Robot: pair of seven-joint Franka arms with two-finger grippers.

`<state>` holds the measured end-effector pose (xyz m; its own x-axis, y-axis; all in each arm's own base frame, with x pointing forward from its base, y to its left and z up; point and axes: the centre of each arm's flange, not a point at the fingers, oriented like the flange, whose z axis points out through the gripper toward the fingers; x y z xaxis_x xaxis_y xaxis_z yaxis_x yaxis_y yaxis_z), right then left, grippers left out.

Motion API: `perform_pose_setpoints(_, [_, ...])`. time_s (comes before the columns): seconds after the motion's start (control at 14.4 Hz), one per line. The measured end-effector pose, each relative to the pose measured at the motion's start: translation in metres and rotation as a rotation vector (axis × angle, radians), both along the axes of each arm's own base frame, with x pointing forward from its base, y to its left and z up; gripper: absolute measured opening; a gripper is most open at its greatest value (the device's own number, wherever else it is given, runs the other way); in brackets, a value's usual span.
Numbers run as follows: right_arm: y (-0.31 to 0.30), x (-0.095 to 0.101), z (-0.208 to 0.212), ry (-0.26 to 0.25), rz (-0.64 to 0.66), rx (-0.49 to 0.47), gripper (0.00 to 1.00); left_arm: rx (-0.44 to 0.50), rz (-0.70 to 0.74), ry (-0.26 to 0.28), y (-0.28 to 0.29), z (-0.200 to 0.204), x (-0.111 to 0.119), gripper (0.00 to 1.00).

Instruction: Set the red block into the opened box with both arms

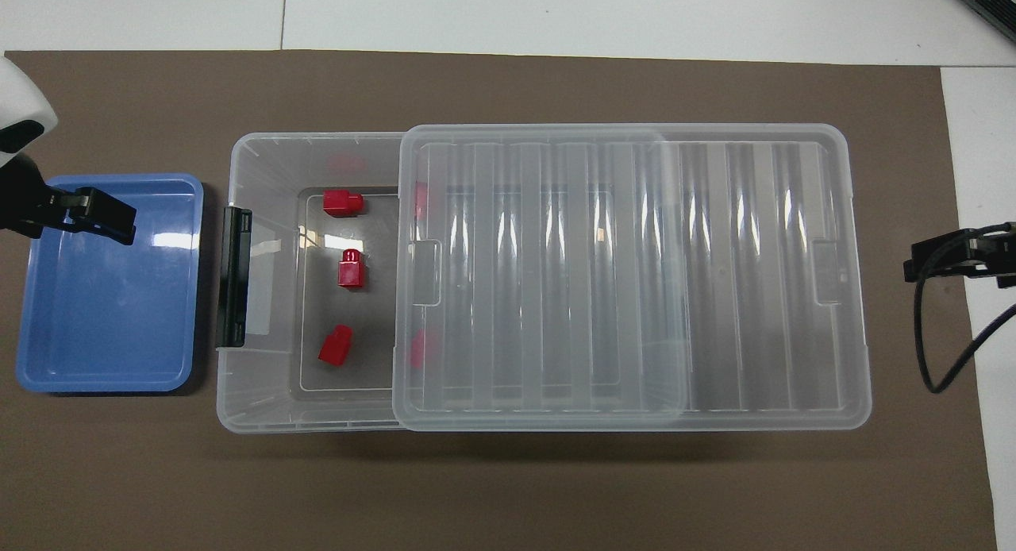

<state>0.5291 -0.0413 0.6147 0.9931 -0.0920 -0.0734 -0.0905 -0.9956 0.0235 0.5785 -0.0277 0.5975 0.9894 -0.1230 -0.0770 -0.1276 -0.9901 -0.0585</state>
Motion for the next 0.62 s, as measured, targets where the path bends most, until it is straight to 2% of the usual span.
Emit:
perform_pose_setpoints(0.14, [0.000, 0.000, 0.000, 0.000, 0.000, 0.000, 1.00, -0.002, -0.006, -0.020, -0.003, 0.005, 0.001, 1.00])
perform_pose_setpoints(0.42, [0.000, 0.000, -0.001, 0.002, 0.000, 0.000, 1.00, -0.002, -0.019, -0.002, -0.011, 0.005, -0.002, 1.00])
perform_pose_setpoints(0.62, [0.000, 0.003, 0.000, -0.024, 0.001, -0.002, 1.00, -0.004, -0.034, -0.005, -0.019, 0.007, -0.003, 1.00])
